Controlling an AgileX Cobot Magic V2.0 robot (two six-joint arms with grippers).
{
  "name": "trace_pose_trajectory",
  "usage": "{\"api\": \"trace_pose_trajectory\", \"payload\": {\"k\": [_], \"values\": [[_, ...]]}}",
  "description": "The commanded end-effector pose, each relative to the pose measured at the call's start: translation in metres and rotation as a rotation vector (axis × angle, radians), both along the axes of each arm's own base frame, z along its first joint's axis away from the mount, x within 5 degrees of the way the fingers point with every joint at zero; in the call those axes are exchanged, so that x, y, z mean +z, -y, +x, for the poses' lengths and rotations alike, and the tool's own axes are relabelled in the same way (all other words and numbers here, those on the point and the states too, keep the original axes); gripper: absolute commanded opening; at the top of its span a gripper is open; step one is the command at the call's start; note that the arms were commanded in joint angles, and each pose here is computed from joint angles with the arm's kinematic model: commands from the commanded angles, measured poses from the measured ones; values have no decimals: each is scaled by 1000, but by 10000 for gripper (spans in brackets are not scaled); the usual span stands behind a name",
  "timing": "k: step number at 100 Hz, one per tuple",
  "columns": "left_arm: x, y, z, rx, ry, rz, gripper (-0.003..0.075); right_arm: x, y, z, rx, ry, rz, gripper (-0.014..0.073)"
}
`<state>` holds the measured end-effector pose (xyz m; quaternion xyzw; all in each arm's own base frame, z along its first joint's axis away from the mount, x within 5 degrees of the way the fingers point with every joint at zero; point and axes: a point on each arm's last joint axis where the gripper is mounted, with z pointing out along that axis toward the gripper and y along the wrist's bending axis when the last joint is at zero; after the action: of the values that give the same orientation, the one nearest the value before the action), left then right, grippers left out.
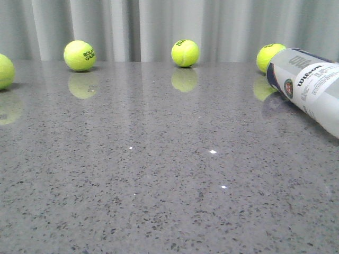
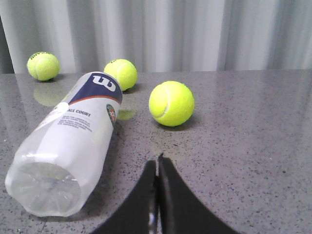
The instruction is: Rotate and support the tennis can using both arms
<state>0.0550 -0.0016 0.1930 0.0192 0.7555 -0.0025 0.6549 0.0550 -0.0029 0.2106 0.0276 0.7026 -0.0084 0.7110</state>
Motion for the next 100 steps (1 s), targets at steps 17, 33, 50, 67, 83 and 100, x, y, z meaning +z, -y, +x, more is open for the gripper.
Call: {"api": "trace_pose_trajectory", "payload": {"k": [17,33,50,67,83,100], "values": [[-8,0,0,4,59,-8,-21,60,1,8,-7,-34,0,-55],[-8,0,0,4,59,-8,-21,91,2,22,-7,-73,2,-55],[-8,0,0,4,59,-8,-21,111,3,44,-7,-126,8,-55],[-8,0,0,4,59,-8,-21,127,4,65,-7,-168,10,-55],[-8,0,0,4,59,-8,-21,134,4,85,-4,-276,25,-4],[-8,0,0,4,59,-8,-21,139,4,105,4,-414,62,442]]}}
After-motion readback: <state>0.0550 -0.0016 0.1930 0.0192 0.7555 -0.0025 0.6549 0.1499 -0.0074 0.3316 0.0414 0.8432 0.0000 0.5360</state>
